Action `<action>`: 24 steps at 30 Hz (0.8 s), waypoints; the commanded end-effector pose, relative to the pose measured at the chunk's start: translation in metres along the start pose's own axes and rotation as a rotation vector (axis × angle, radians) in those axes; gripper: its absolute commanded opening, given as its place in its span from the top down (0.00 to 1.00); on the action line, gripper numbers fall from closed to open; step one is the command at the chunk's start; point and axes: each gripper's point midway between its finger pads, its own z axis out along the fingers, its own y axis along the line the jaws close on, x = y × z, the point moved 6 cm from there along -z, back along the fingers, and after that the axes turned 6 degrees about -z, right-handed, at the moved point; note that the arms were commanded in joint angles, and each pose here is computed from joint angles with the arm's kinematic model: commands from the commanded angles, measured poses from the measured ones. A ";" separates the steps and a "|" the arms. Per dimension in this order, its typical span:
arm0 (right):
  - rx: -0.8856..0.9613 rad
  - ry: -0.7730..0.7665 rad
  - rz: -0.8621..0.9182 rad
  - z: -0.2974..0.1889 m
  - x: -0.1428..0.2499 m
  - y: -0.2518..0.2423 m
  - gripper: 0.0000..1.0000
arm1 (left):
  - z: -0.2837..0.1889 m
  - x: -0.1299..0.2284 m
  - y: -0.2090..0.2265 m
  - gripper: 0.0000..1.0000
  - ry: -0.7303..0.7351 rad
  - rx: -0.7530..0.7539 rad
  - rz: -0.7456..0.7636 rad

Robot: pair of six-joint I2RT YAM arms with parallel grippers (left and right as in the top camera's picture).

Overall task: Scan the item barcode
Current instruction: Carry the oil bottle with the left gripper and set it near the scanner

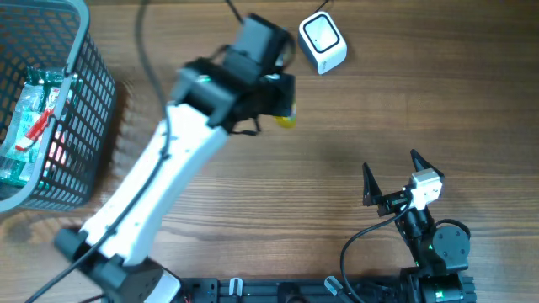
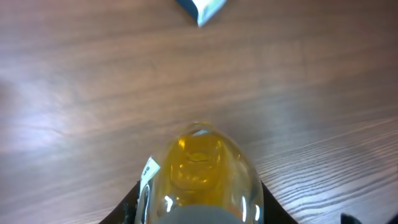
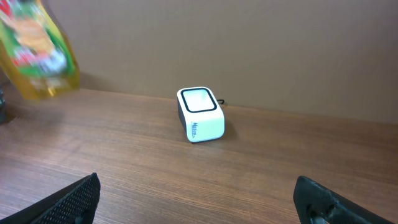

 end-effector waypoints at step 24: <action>0.005 -0.002 -0.013 0.000 0.000 -0.001 0.01 | 0.156 0.082 -0.105 0.72 -0.068 -0.157 0.109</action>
